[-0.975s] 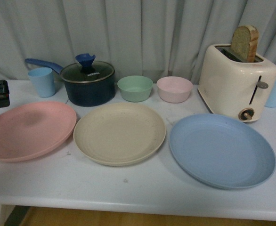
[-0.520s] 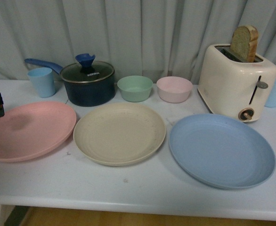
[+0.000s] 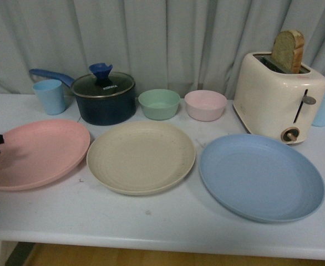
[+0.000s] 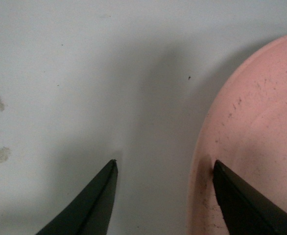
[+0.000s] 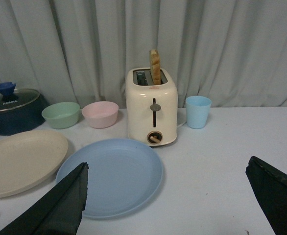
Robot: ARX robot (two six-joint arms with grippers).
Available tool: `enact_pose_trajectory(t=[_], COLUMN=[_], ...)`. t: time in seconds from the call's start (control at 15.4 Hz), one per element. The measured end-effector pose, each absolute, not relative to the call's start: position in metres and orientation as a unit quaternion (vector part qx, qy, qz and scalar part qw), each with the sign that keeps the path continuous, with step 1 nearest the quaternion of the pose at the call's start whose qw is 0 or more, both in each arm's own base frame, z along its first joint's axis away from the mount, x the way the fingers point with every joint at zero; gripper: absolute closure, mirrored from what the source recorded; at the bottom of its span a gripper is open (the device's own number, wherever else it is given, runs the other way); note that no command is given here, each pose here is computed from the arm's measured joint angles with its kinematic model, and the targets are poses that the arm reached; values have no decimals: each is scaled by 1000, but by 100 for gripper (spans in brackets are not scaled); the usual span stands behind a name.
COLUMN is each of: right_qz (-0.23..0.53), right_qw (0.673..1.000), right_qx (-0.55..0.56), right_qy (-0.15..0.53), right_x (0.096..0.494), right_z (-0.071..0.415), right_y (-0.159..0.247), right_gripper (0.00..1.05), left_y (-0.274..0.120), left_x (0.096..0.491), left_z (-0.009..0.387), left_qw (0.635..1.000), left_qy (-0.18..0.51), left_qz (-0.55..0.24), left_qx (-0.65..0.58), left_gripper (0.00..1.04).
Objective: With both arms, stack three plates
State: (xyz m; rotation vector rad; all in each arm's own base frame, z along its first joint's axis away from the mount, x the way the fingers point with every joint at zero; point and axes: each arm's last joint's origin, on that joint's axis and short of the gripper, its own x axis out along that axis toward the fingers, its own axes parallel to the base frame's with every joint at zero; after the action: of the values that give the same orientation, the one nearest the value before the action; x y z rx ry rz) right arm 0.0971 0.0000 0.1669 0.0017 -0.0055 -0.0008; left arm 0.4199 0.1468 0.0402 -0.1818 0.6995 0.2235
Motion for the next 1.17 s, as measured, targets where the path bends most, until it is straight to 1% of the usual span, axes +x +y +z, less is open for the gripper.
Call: enact_pose_trajectory(t=[0.07,0.13,0.26,0.33,0.46,0.65,0.72,0.91,0.98,1.04,1.17], right_qz=[0,0,0,0,0,0,0,0,0,0,0], right_qw=[1000,1000,1000,1000,1000,1000,1000,1000,1000,1000,1000], right_qx=[1,1,1,1,1,1,1,1,1,1,1], right_qy=[-3,-3,-3,-3,-3,-3,-3,-3,-3,-3,-3], right_x=[97,97,97,97,97,97,97,97,97,97,97], right_z=[167,167,167,167,167,167,167,167,167,167,167], right_y=[0,0,0,0,0,0,0,0,0,0,0], right_gripper=[6,6,6,6,6,6,6,6,6,6,6], left_y=[145,146,153,156,163,181,184,187,179,161,117], left_x=[421,421,422,422,421,410,406,385,377,371,369], left_z=[40,40,47,52,63,99,109,154,173,185,193], left_qw=[930,930,930,931,931,935,937,951,959,966,973], left_qy=[341,343,335,330,321,299,293,249,228,211,203], left_qz=[103,103,107,113,127,153,152,134,118,93,42], left_qx=[-88,-87,-103,-107,-116,-118,-117,-123,-120,-114,-98], left_gripper=[69,80,96,100,102,102,102,102,102,102,102])
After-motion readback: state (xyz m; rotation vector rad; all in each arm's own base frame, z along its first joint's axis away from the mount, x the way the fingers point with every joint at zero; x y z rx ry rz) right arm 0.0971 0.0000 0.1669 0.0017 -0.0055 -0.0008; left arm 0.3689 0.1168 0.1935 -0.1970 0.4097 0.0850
